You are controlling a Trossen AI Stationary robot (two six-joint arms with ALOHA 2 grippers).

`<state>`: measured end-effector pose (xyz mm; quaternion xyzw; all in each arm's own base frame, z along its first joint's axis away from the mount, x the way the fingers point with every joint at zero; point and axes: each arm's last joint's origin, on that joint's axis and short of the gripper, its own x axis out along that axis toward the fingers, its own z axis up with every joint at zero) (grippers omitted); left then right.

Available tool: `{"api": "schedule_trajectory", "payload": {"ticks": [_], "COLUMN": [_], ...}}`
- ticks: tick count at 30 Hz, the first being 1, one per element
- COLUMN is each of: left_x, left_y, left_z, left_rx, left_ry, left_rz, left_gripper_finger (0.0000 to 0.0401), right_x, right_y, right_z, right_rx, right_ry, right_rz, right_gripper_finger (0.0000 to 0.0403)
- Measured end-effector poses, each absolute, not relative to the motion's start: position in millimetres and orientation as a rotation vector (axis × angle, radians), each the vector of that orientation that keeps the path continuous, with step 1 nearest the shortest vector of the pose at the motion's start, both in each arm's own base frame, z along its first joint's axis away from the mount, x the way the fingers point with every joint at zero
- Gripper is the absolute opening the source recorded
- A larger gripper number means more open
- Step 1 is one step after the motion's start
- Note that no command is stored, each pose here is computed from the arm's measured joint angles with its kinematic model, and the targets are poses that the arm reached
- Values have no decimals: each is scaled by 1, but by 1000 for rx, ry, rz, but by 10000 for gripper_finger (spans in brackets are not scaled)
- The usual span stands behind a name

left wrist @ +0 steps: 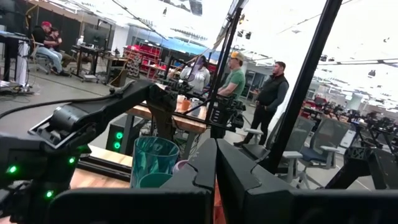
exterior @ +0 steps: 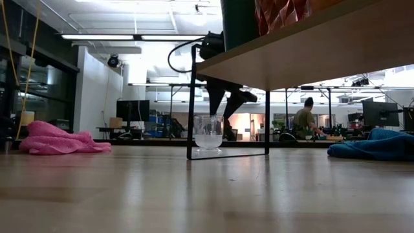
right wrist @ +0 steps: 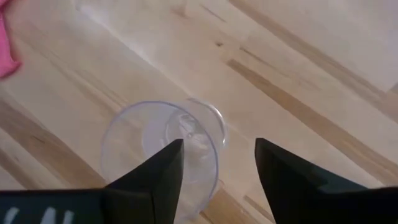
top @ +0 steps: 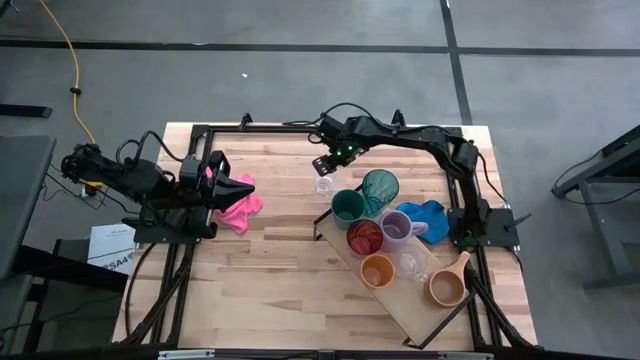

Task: Stack small to large cups/mugs on shelf
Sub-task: Put the transparent mug on the shelf

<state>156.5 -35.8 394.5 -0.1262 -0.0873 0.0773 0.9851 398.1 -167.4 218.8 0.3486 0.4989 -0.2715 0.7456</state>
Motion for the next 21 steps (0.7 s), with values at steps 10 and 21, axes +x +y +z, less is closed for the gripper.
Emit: {"api": "schedule_trajectory", "payload": {"ticks": [10, 21], "left_x": [156, 156], "left_y": [-36, -36], "left_z": [394, 395], "left_rx": [-254, -255], "left_ry": [-176, -176], "left_rz": [155, 155], "left_gripper_finger": [0, 0], "right_x": [403, 404], "right_y": [-166, -168], "right_z": [199, 193], "right_rx": [767, 733], "right_ry": [1154, 1162], "right_rz": [-576, -604], "right_gripper_finger": [163, 27]}}
